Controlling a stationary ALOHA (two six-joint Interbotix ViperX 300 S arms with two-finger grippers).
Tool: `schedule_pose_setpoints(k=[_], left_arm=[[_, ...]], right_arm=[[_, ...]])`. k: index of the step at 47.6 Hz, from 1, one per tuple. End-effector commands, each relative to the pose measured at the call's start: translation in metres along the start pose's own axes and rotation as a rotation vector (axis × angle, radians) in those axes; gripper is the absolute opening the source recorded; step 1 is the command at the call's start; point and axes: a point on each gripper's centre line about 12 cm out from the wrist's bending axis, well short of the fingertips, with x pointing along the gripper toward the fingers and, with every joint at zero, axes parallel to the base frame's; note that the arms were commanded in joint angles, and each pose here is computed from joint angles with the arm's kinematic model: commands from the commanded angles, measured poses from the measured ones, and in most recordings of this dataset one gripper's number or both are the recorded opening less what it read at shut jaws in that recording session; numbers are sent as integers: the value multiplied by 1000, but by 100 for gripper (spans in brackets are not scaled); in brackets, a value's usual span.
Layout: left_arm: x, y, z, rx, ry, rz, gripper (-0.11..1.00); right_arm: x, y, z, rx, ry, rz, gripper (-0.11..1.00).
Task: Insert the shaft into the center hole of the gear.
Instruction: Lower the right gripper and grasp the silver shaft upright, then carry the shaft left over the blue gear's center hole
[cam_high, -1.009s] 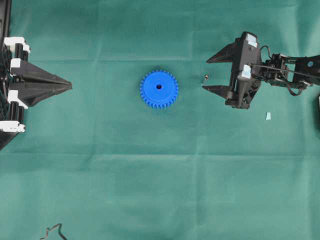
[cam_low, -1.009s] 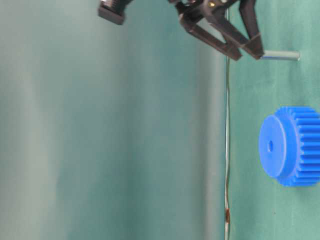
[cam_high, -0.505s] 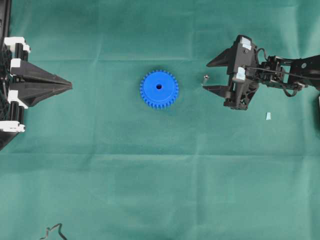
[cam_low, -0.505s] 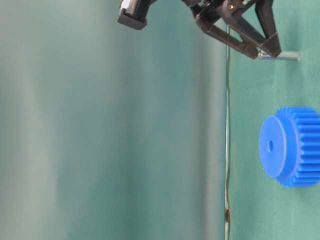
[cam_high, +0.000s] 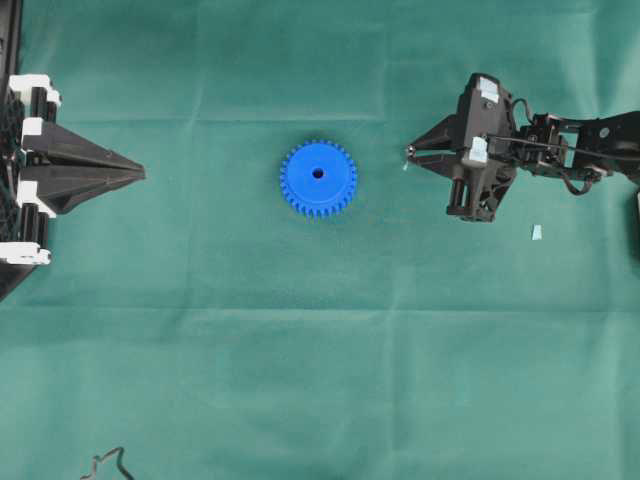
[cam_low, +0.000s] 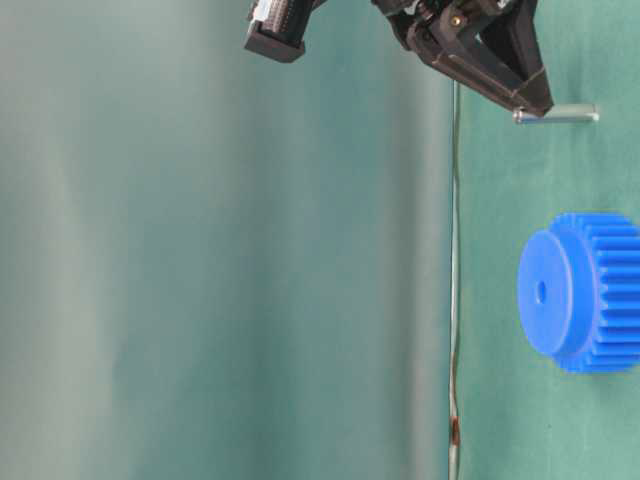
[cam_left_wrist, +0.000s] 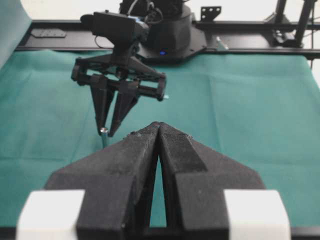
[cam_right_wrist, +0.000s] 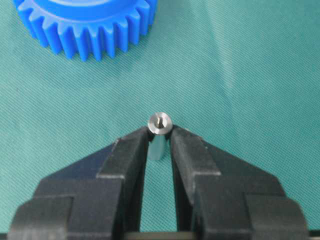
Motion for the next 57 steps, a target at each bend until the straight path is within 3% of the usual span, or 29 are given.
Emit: schedule_pose_setpoints(k=[1,21,39,57], left_arm=[[3,0,8,2,-17,1,0],[3,0,8,0,-18,1,0],[3,1,8,-1,-18,3,0],[3,0,8,-2,-17,1,0]], right_arm=[[-1,1,12,3,-40,4,16],[-30,4,42,5,-102,15,16],[-29,4,44,10,-102,15,16],[-9,25,72,-13,-136,62,16]])
